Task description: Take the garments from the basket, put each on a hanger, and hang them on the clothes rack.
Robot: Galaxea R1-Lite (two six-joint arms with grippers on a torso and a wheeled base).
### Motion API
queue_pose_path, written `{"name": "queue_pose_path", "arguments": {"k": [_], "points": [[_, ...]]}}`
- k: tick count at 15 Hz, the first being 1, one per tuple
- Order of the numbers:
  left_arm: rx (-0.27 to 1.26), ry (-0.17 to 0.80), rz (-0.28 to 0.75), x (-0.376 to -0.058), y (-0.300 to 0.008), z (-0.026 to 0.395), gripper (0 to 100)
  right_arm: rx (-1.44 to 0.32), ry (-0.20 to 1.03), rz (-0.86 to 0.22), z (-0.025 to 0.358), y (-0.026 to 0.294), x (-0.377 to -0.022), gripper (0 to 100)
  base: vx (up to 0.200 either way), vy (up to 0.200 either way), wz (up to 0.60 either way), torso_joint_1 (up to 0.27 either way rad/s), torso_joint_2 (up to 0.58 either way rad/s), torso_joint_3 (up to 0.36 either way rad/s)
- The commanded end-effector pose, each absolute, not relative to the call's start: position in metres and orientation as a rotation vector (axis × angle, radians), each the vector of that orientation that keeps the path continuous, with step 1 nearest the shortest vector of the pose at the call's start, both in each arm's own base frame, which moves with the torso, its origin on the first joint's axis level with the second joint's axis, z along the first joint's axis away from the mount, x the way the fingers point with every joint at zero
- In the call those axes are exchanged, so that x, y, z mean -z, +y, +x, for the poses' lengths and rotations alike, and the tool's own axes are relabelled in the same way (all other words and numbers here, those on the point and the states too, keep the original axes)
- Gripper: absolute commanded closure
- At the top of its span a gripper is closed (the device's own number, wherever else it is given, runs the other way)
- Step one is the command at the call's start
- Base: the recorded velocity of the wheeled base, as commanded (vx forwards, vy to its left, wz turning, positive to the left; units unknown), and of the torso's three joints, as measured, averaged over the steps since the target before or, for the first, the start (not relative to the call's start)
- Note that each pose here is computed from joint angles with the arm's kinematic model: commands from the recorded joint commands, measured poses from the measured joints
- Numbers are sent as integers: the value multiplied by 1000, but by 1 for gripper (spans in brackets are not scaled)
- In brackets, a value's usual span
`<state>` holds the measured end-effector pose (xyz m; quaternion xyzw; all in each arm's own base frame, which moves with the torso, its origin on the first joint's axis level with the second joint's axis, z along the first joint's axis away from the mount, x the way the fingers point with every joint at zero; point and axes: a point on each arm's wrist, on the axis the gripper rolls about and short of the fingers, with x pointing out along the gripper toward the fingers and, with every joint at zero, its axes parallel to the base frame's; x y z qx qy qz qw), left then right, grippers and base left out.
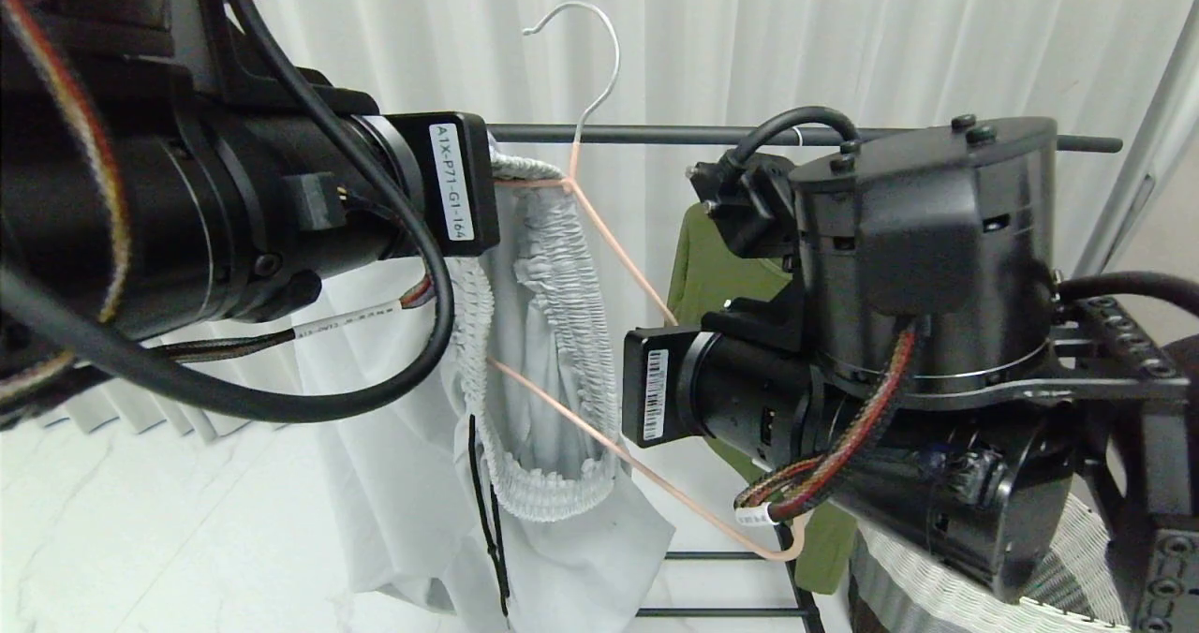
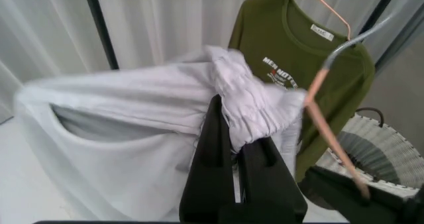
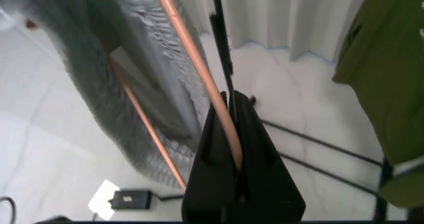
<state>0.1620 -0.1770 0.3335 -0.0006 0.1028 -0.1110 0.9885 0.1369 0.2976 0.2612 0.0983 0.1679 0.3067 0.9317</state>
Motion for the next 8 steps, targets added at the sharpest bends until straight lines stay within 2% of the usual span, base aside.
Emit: {"name": "queue_pose_path", "arguments": {"k": [1, 6, 8], "points": [[243, 204, -2, -334, -180, 158, 100, -627, 320, 210, 138, 291, -266, 100, 0, 0, 0, 0, 0, 0], [257, 217, 14, -329, -185, 158, 100, -642, 259, 241, 137, 283, -277, 100, 0, 0, 0, 0, 0, 0], [270, 219, 31, -328, -187, 157, 100, -659, 232, 221, 133, 276, -275, 100, 0, 0, 0, 0, 0, 0]]}}
